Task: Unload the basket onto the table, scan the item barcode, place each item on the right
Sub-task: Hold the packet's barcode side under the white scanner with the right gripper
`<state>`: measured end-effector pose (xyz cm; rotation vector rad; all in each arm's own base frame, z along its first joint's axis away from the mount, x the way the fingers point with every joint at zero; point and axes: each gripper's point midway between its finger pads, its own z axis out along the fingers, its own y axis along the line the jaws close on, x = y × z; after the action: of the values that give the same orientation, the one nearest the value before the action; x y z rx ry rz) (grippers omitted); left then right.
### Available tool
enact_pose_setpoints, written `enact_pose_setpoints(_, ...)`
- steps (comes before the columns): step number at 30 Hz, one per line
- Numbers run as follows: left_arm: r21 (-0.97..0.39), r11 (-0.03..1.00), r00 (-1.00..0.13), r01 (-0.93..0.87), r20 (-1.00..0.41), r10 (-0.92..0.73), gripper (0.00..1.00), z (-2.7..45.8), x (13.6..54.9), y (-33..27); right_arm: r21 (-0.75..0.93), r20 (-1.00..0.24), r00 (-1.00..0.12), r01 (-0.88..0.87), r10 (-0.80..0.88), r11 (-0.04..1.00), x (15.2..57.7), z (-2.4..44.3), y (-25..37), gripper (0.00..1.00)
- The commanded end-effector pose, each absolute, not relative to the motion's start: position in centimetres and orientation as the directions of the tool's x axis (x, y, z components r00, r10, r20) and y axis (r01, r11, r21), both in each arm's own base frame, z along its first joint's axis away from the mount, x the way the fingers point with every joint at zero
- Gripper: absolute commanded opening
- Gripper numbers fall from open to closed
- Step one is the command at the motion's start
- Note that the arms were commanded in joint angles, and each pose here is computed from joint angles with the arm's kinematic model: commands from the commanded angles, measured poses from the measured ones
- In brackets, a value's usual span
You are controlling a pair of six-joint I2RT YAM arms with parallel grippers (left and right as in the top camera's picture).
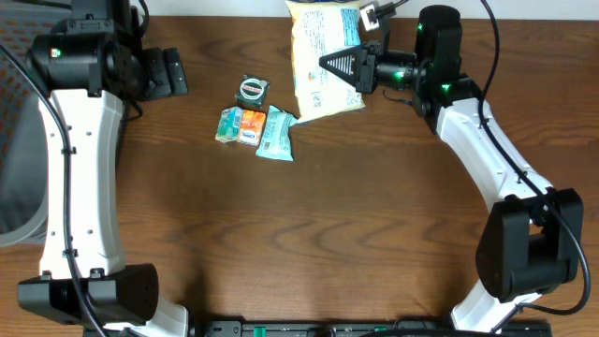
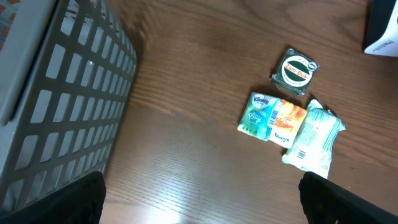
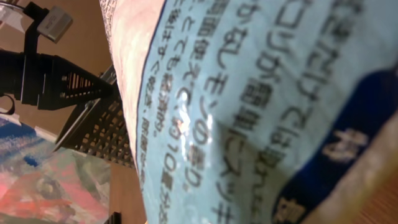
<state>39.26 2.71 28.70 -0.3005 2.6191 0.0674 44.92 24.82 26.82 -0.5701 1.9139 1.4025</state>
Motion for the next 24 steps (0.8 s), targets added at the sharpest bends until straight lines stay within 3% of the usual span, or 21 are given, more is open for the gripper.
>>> enact_pose_setpoints(1, 0.004, 0.970, -0.851, -0.244, -0.480, -0.212, 0.98, 28.41, 39.25, 3.15, 0.574, -0.806, -0.591, -0.756, 0.049, 0.314, 44.52, 29.74, 24.81, 0.01)
enact_pose_setpoints(24, 0.004, 0.970, -0.851, -0.244, -0.480, -0.212, 0.98, 28.41, 39.25, 3.15, 0.590, -0.791, -0.611, -0.740, 0.045, 0.323, 44.51, 29.21, 24.76, 0.01)
